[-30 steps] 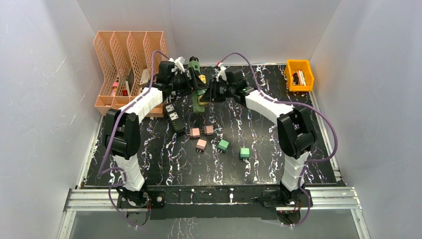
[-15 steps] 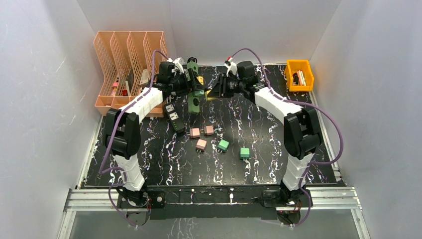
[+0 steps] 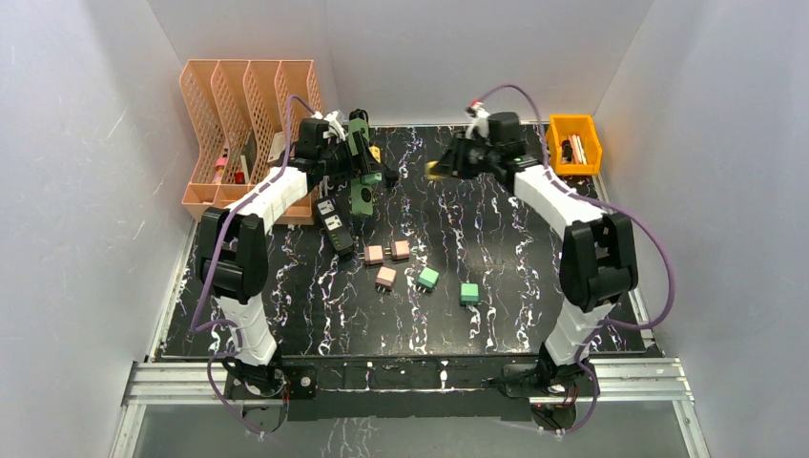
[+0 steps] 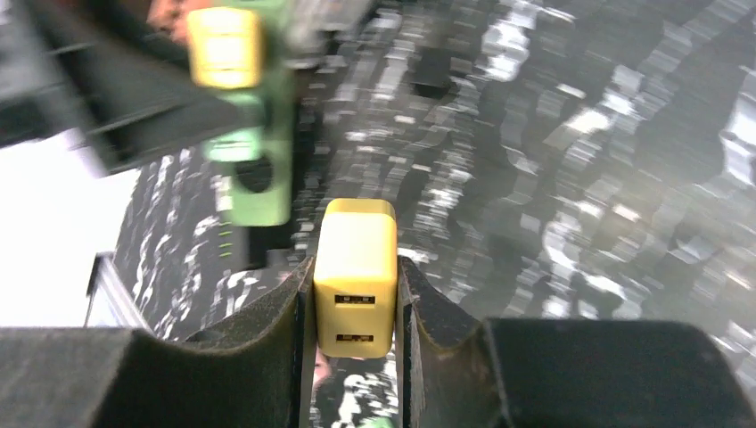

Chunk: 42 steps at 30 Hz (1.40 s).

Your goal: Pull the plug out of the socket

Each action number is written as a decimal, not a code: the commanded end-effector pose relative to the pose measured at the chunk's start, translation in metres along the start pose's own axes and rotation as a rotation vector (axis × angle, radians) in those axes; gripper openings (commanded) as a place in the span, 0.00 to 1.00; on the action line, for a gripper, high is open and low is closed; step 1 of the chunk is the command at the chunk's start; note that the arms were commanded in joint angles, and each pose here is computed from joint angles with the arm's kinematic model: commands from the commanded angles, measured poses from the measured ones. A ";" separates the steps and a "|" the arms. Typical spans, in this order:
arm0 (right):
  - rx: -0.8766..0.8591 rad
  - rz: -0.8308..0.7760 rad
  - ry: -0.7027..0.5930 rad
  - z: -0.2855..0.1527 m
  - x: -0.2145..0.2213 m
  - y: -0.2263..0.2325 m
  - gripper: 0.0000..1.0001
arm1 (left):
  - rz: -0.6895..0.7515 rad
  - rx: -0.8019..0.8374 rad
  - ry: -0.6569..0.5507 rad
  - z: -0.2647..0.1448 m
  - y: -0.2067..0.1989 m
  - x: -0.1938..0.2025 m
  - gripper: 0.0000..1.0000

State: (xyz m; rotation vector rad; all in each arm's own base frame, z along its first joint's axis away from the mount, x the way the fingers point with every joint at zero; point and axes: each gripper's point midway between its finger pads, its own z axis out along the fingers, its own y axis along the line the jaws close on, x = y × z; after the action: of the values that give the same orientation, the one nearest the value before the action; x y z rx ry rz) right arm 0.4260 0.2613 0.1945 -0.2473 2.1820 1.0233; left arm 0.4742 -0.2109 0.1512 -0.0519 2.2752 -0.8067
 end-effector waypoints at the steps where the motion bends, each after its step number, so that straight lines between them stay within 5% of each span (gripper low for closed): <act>1: -0.022 0.147 0.122 0.015 0.040 -0.041 0.00 | 0.093 0.121 -0.059 -0.018 -0.031 -0.019 0.46; 8: -0.003 0.245 0.223 0.042 0.083 -0.076 0.02 | 0.186 0.151 -0.037 -0.033 -0.032 -0.005 0.46; 13: 0.046 0.246 0.244 0.047 0.093 -0.091 0.44 | 0.246 0.180 -0.032 -0.042 -0.036 0.003 0.46; 17: 0.091 0.205 0.223 0.043 0.083 -0.094 0.64 | 0.268 0.195 -0.043 -0.045 -0.037 0.005 0.47; 19: 0.078 0.173 0.181 0.038 0.068 -0.085 0.93 | 0.278 0.210 -0.051 -0.045 -0.040 0.006 0.47; 20: 0.064 0.150 0.150 0.034 0.057 -0.076 0.98 | 0.282 0.217 -0.053 -0.046 -0.040 0.006 0.47; 28: -0.074 -0.015 -0.065 0.021 -0.020 0.030 0.93 | 0.328 0.293 -0.101 -0.054 -0.053 0.006 0.47; 42: -0.173 -0.047 0.021 0.080 -0.006 0.093 0.88 | 0.333 0.326 -0.116 -0.056 -0.061 0.009 0.47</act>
State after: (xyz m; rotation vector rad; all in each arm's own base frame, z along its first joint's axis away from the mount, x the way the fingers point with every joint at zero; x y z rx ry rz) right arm 0.4210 0.3731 0.2191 -0.3957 2.0961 1.1883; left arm 0.4190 -0.2220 0.1465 0.3039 2.1655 -0.9260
